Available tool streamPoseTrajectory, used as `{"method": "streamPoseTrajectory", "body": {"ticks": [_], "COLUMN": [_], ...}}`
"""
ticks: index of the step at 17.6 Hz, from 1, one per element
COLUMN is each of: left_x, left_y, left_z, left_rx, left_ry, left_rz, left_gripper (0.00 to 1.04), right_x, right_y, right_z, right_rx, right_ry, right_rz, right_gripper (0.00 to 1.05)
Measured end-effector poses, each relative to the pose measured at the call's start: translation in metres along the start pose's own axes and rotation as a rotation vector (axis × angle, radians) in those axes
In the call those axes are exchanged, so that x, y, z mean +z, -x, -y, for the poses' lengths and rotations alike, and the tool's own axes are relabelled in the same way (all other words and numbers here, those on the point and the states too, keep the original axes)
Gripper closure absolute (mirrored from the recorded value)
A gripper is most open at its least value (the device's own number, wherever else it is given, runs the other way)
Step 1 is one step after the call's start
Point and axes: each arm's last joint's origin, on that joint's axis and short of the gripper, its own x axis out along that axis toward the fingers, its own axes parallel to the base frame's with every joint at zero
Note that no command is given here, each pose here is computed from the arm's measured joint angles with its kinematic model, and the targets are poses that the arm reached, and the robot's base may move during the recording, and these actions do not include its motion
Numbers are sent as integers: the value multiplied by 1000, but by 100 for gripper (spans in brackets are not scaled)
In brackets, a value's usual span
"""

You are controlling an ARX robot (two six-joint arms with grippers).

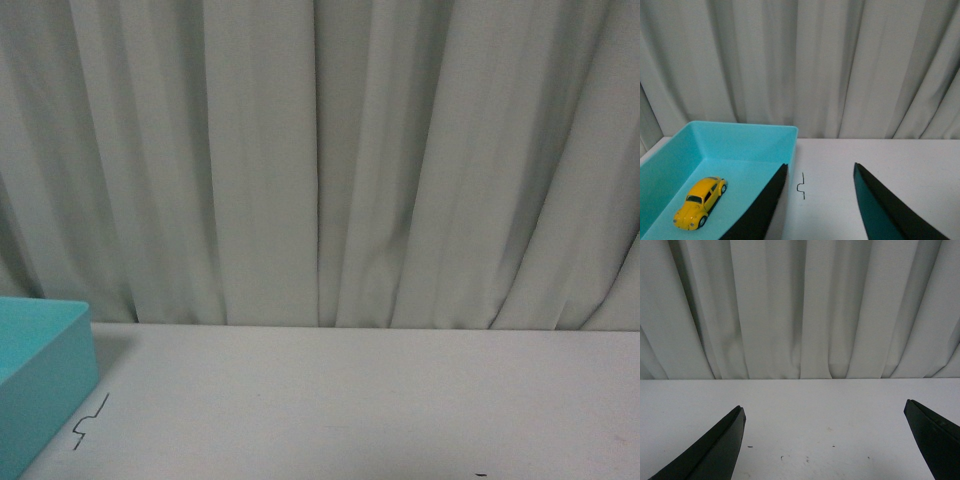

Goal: Wind up and store yellow beetle toy

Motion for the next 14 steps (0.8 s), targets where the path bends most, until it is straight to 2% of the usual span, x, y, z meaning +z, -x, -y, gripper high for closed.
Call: {"method": "streamPoseTrajectory", "body": {"ticks": [3, 6, 14], "left_x": [0, 0, 0], "left_y": [0, 0, 0], "left_z": [0, 0, 0], "left_rx": [0, 0, 0], "left_ry": [0, -1, 0], "left_rz": [0, 0, 0], "left_gripper": [28, 5, 7], "right_x": [0, 0, 0], "right_y": [0, 0, 0], "right_z": [0, 0, 0], "right_rx": [0, 0, 0], "right_ry": [0, 0, 0], "right_rz": [0, 0, 0], "right_gripper": [7, 7, 7]}}
